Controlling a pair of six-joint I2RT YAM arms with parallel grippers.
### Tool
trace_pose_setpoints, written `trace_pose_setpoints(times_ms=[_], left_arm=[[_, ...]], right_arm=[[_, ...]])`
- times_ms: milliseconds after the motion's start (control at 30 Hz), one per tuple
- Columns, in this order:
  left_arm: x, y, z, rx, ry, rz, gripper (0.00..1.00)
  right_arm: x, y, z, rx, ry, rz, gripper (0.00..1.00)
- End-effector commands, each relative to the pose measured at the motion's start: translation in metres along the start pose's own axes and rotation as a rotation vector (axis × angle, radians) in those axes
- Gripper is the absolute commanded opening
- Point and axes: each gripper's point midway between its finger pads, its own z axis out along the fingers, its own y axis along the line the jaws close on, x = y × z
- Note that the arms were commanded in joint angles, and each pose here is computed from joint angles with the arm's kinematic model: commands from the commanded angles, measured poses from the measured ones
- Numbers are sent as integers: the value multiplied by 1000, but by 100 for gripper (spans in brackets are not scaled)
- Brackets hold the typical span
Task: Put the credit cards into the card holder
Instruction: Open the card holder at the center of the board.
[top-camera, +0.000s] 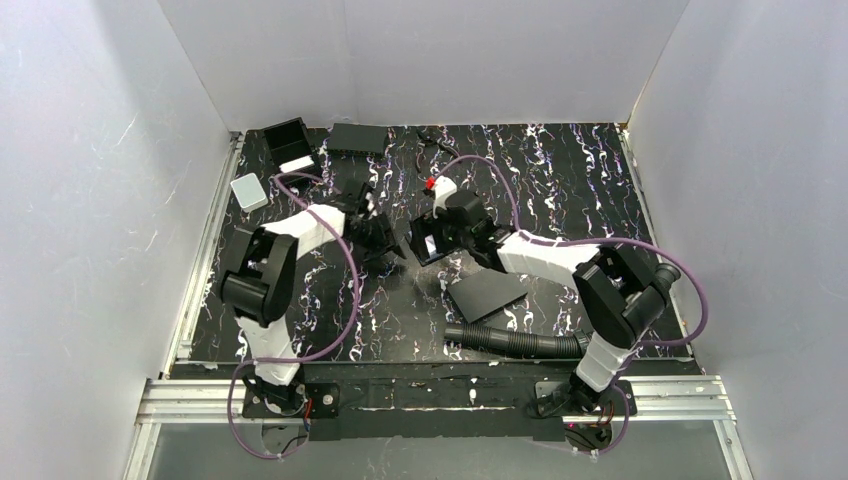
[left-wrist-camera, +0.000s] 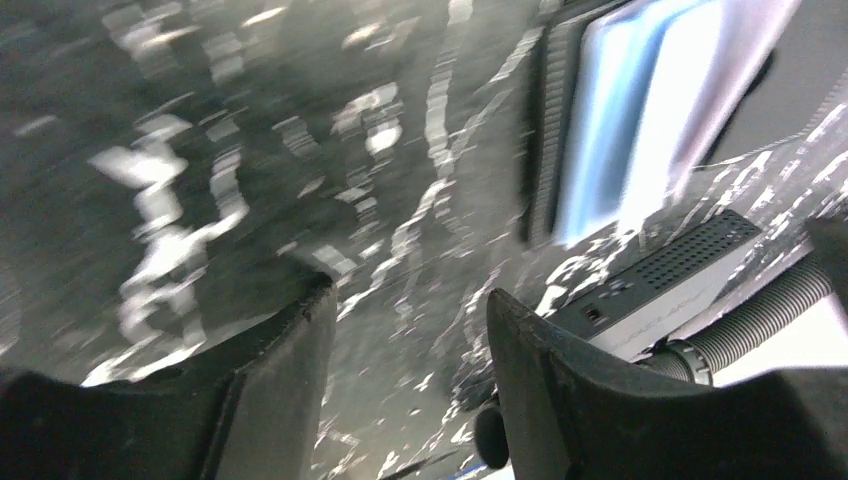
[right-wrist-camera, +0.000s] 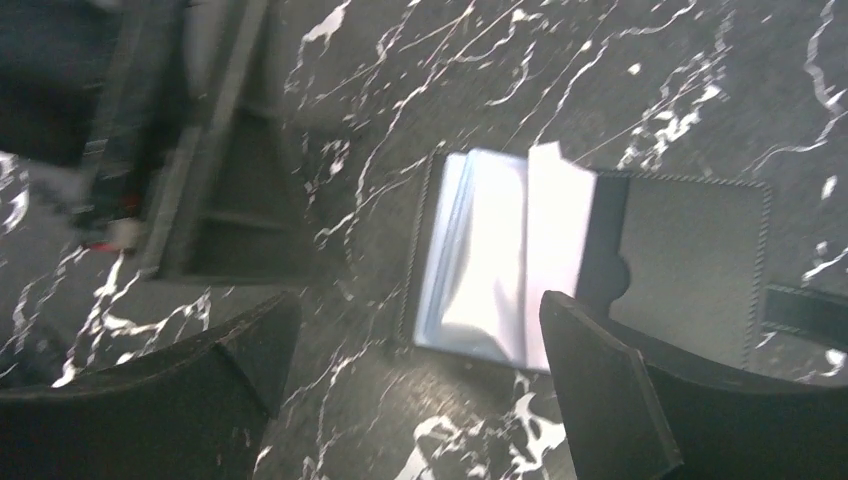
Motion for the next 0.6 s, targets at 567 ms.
trace_pose_setpoints(times_ms=[567], left_arm=[[28, 36, -45, 76, -20, -99, 68]], right_arm=[[31, -42, 48, 345, 146, -199, 80]])
